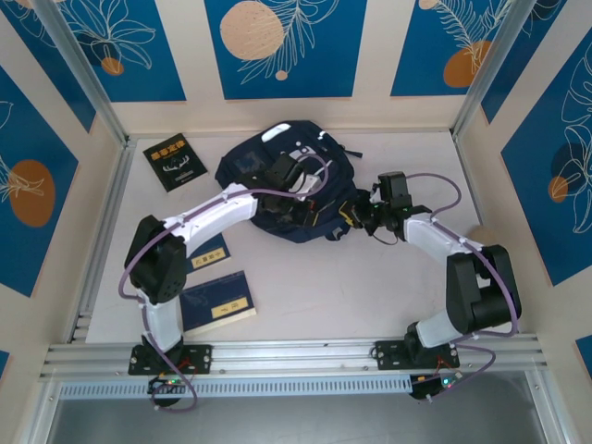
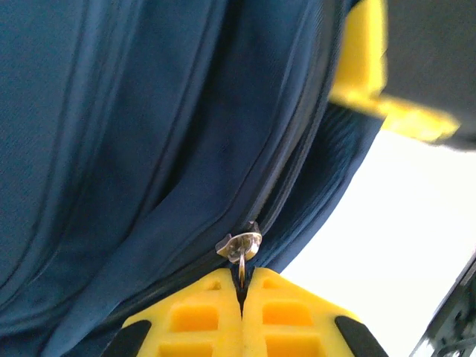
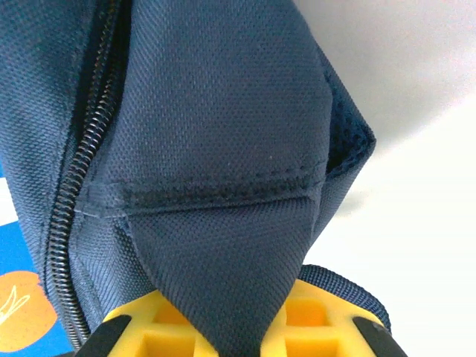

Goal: Pack the student bag
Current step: Unzip the student bag at the center of the table.

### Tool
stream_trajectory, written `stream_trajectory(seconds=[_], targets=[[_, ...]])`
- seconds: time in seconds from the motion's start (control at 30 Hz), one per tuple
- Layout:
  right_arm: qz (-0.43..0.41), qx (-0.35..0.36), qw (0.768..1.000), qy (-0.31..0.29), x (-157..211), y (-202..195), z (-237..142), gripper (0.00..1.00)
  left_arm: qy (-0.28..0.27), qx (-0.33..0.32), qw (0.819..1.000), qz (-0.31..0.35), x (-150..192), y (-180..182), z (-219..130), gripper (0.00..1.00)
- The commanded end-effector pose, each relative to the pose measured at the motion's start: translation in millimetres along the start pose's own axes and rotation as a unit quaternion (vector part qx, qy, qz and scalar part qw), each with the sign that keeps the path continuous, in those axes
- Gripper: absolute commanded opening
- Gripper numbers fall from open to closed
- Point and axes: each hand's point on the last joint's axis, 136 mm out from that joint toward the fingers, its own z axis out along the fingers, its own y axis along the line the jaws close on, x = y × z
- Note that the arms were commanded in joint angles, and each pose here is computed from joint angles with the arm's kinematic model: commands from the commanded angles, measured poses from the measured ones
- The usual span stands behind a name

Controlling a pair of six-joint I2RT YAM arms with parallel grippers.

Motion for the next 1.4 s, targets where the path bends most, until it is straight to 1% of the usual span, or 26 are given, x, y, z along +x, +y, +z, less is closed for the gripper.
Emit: stream_trajectory(seconds=[0.0,0.1,0.23,0.4,0.53,0.7,0.83,0.97,1.1,1.2,1.37], targets=[[-0.017,0.006,0.999,-0.051,-22,7,-18,0.06,0.041,-0.031,0.999,0.007,34,18,-24,0.0],[-0.012,0.014,0.998,-0.056,-25,3,-21,0.06,0.059,-0.056,0.997,-0.002,52,36,-24,0.0],[-0.015,0.026,0.997,-0.064,-28,0,-28,0.05,0.065,-0.099,0.993,-0.011,65,64,-25,0.0],[-0.02,0.046,0.996,-0.077,-31,-8,-41,0.05,0.067,-0.16,0.985,-0.005,69,100,-29,0.0],[-0.017,0.055,0.995,-0.087,-34,-15,-50,0.04,0.057,-0.203,0.978,0.004,70,123,-34,0.0],[-0.008,0.074,0.992,-0.102,-38,-28,-59,0.04,0.041,-0.258,0.965,-0.004,64,154,-44,0.0],[-0.002,0.082,0.991,-0.109,-40,-35,-65,0.04,0.018,-0.275,0.961,-0.016,51,173,-46,0.0],[0.002,0.086,0.99,-0.114,-40,-41,-69,0.04,-0.001,-0.278,0.96,-0.024,31,190,-40,0.0],[0.003,0.081,0.991,-0.108,-36,-45,-68,0.04,-0.022,-0.255,0.966,-0.014,5,192,-29,0.0],[0.006,0.064,0.994,-0.09,-31,-45,-59,0.04,-0.03,-0.241,0.97,-0.011,-14,193,-19,0.0],[0.02,0.058,0.996,-0.07,-23,-49,-49,0.05,-0.044,-0.214,0.976,-0.004,-45,193,-2,0.0]])
